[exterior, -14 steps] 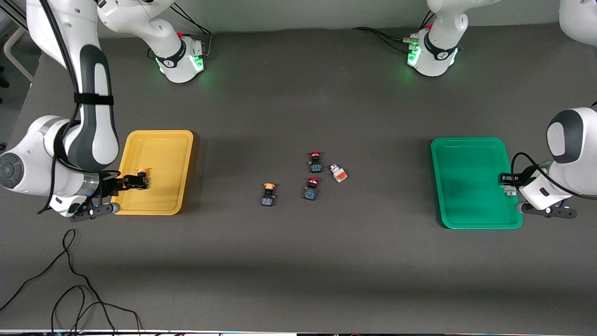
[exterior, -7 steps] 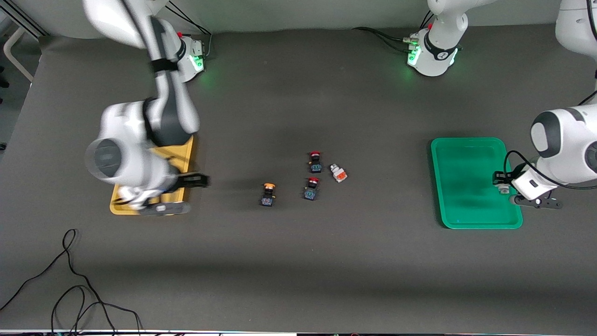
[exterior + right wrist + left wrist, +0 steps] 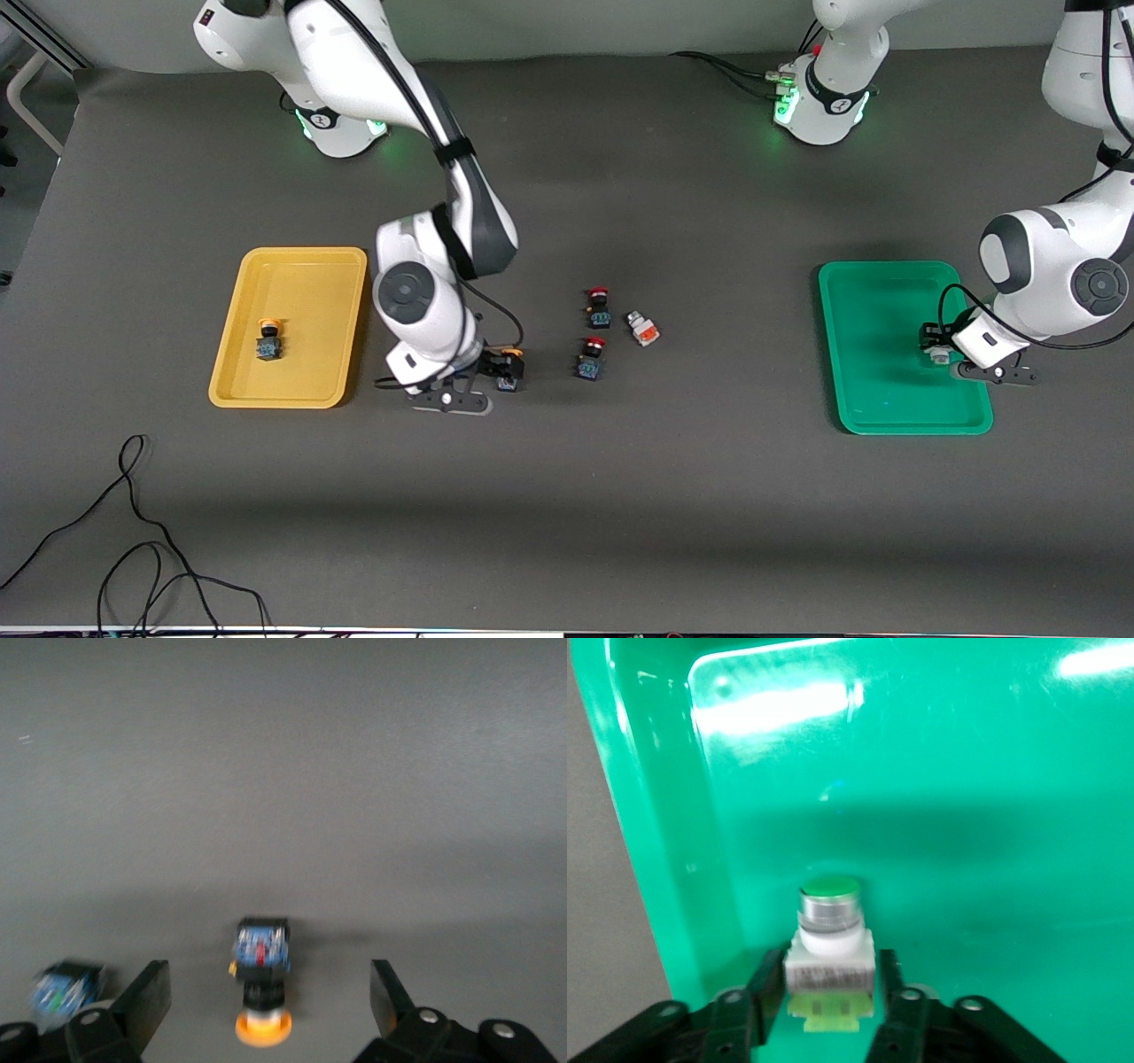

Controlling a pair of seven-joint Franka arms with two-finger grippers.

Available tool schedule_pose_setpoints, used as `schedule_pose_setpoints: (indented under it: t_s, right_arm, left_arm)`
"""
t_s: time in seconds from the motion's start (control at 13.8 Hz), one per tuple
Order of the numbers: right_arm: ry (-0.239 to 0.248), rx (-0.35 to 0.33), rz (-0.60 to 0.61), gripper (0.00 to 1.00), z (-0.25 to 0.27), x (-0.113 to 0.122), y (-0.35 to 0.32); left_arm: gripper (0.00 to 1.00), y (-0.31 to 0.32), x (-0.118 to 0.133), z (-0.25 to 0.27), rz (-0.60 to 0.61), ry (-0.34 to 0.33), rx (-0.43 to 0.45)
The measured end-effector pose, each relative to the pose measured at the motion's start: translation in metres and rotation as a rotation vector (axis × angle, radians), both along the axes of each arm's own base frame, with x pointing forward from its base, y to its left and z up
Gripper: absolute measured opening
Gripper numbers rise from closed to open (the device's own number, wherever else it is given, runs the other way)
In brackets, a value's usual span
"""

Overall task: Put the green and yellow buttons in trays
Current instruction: 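Grasp the second yellow button with the right gripper while the left gripper withdraws, then lift the yellow button toward the yellow tray while the left gripper grasps the orange button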

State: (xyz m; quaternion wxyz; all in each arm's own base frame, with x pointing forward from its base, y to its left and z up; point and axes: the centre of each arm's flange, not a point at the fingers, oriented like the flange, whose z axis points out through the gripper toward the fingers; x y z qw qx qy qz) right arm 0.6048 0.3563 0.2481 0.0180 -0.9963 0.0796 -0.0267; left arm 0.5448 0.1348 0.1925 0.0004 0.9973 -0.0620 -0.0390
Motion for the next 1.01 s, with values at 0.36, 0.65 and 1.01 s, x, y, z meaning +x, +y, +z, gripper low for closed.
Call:
schedule_pose_setpoints:
  t_s: [0.36, 0.65, 1.01]
  right_arm:
    - [0.004, -0.014, -0.016, 0.94, -0.054, -0.016, 0.023]
    - [0.003, -0.008, -0.022, 0.63, -0.068, -0.019, 0.027]
    - [-0.005, -0.004, -0.025, 0.41, -0.065, -0.014, 0.026]
  left_arm:
    - [0.99, -0.006, 0.011, 0.023, -0.014, -0.008, 0.002]
    - [1.0, -0.069, 0.04, 0.103, -0.016, 0.107, -0.003]
    - [1.0, -0.251, 0.057, 0.17, 0.148, 0.129, 0.067]
